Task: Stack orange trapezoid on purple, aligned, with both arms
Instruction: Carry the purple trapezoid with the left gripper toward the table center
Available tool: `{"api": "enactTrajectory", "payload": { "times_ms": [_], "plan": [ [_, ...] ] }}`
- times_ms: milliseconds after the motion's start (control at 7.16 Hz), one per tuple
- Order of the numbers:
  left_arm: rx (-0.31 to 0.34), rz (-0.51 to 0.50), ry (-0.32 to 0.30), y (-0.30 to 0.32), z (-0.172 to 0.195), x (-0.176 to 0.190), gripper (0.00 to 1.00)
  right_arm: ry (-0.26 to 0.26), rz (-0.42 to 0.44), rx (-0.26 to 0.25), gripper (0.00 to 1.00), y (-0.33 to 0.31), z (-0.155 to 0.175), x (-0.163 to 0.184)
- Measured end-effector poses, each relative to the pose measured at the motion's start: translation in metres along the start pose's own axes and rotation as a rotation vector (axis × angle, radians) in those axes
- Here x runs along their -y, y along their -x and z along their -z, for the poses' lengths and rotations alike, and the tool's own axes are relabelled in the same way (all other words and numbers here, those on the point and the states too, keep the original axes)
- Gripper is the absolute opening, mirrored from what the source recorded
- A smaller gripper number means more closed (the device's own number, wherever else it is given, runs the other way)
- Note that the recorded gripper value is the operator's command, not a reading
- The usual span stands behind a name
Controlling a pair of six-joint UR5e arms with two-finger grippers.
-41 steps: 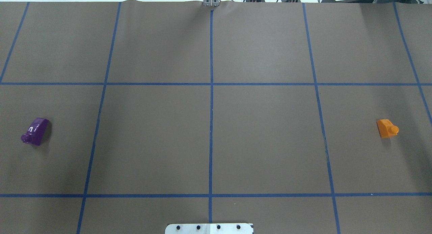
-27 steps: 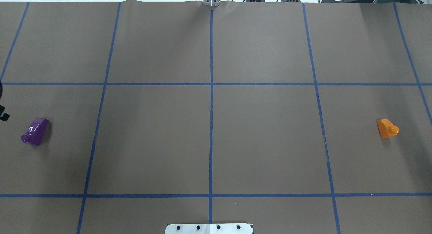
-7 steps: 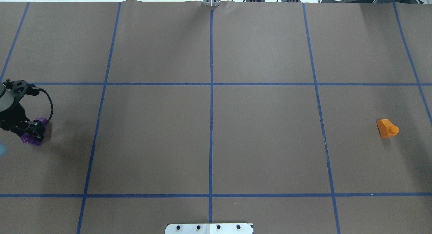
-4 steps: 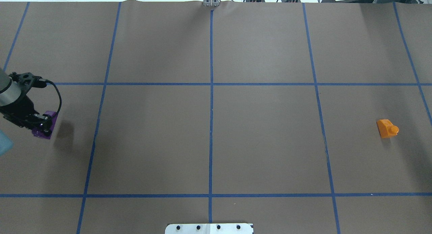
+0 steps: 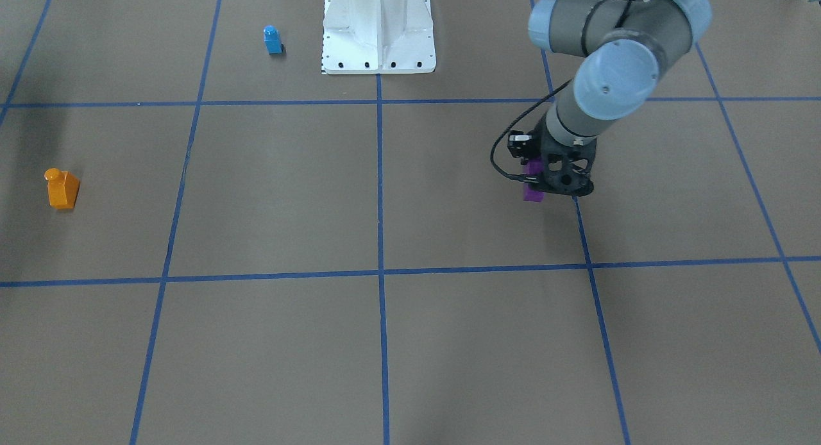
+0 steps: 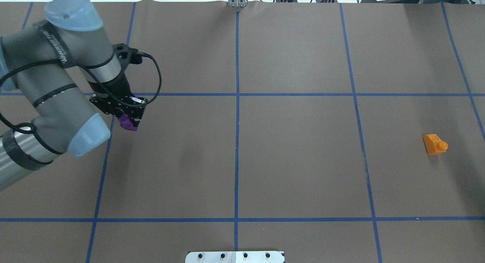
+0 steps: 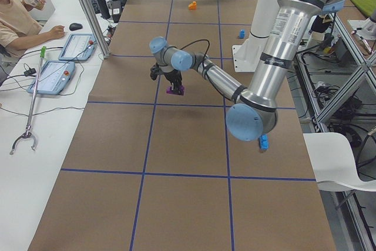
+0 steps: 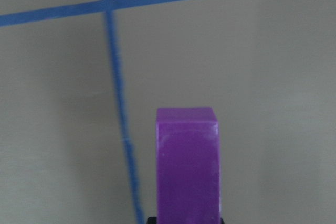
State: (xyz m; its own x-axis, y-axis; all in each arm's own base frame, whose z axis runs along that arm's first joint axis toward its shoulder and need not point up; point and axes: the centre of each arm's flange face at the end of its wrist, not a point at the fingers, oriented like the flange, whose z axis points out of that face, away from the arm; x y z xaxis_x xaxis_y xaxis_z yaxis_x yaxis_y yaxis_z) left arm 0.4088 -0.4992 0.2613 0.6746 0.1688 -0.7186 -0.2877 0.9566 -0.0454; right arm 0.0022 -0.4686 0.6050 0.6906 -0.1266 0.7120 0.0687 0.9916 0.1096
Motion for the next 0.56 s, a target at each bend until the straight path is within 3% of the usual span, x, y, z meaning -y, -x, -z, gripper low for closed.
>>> {"api": "enactTrajectory", "payload": {
  "times_ms": [279,559],
  "plan": [
    [-0.026,0.008,0.002,-0.093,-0.009,0.025,0.00,0.014,0.015,0.020,1.00,0.009,-0.007,0.000],
    [-0.070,0.037,-0.010,-0.152,-0.041,0.052,0.00,0.019,0.013,0.058,1.00,0.015,-0.007,0.001]
  ]
}}
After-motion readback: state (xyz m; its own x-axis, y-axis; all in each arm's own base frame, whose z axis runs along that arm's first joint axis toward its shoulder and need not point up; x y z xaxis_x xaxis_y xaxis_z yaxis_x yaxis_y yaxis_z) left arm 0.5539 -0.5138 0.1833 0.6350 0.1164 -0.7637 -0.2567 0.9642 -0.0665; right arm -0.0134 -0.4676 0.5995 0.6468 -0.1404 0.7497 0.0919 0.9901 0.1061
